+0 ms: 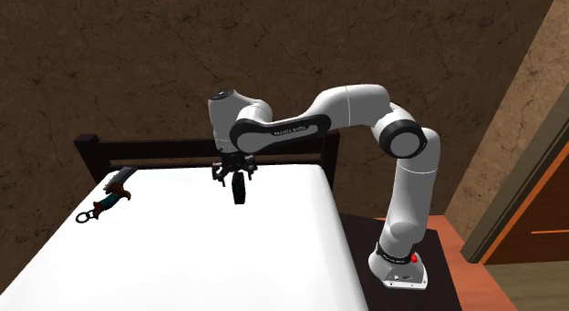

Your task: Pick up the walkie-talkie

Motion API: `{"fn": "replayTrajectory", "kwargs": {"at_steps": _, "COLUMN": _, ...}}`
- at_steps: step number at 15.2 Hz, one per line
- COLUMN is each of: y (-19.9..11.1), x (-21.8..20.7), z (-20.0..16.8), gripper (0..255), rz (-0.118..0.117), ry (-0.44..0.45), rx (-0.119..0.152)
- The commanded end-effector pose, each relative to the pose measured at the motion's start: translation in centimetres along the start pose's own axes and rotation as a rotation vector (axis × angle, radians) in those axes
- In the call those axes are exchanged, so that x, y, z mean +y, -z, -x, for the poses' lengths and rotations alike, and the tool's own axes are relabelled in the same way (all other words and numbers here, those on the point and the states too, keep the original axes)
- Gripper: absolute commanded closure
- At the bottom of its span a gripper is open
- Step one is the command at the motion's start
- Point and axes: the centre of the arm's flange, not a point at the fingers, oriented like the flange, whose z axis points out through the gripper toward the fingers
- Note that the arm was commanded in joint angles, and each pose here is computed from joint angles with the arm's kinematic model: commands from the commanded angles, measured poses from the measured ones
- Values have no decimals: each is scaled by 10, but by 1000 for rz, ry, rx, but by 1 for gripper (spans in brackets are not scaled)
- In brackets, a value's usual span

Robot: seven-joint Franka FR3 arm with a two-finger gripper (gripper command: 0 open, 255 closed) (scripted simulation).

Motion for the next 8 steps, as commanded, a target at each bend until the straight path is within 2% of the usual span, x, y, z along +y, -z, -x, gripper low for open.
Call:
{"fn": "replayTrajectory", "kwargs": {"at_steps": 1, "y": -4, "x": 0, "z": 0, "gripper": 0, "rz": 0, "ry": 0, "rx": 0}}
{"fn": "replayTrajectory", "kwargs": {"at_steps": 2, "y": -4, "x": 0, "z": 0, "gripper": 0, "rz": 0, "ry": 0, "rx": 0}}
{"fn": "replayTrajectory", "kwargs": {"at_steps": 3, "y": -3, "x": 1, "z": 0, "gripper": 255, "rz": 0, "ry": 0, "rx": 0}}
{"fn": "replayTrajectory", "kwargs": {"at_steps": 8, "y": -4, "x": 1, "z": 0, "gripper": 255, "rz": 0, "ry": 0, "rx": 0}}
